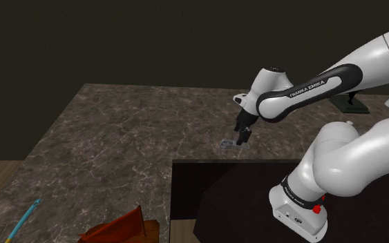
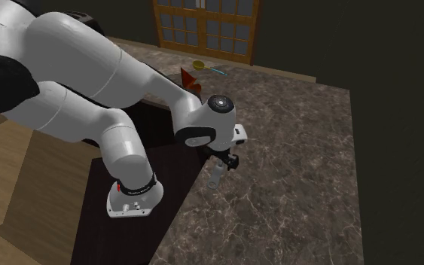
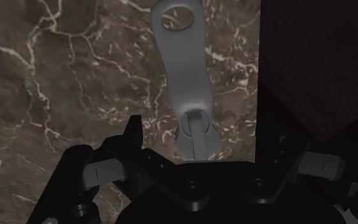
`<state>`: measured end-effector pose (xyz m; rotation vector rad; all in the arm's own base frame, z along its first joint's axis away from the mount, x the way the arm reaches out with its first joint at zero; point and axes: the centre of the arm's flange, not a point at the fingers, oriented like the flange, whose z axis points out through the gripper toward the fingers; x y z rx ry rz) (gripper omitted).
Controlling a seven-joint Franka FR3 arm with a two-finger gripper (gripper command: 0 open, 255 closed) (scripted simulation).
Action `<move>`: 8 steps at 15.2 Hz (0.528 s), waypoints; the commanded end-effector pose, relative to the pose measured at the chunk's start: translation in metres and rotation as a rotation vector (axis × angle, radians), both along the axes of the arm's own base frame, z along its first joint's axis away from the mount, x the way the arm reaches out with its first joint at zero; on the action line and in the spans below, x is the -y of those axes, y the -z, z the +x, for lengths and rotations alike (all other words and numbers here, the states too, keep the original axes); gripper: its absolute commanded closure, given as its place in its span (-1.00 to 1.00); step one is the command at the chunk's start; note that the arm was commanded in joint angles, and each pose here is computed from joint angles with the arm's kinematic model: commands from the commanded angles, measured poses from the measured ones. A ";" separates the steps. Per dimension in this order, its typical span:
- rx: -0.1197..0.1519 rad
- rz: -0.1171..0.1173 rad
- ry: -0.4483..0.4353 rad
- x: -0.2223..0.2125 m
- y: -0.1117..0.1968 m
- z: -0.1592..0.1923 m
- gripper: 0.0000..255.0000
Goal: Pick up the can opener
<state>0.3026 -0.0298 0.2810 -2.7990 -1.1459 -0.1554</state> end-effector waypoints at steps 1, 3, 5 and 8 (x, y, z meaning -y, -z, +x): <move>0.002 -0.001 -0.010 0.000 0.013 0.001 -1.00; 0.002 -0.001 -0.010 0.000 0.023 0.001 -1.00; 0.002 -0.001 -0.010 0.000 0.034 0.001 -1.00; 0.002 -0.001 -0.010 0.000 0.042 0.001 -1.00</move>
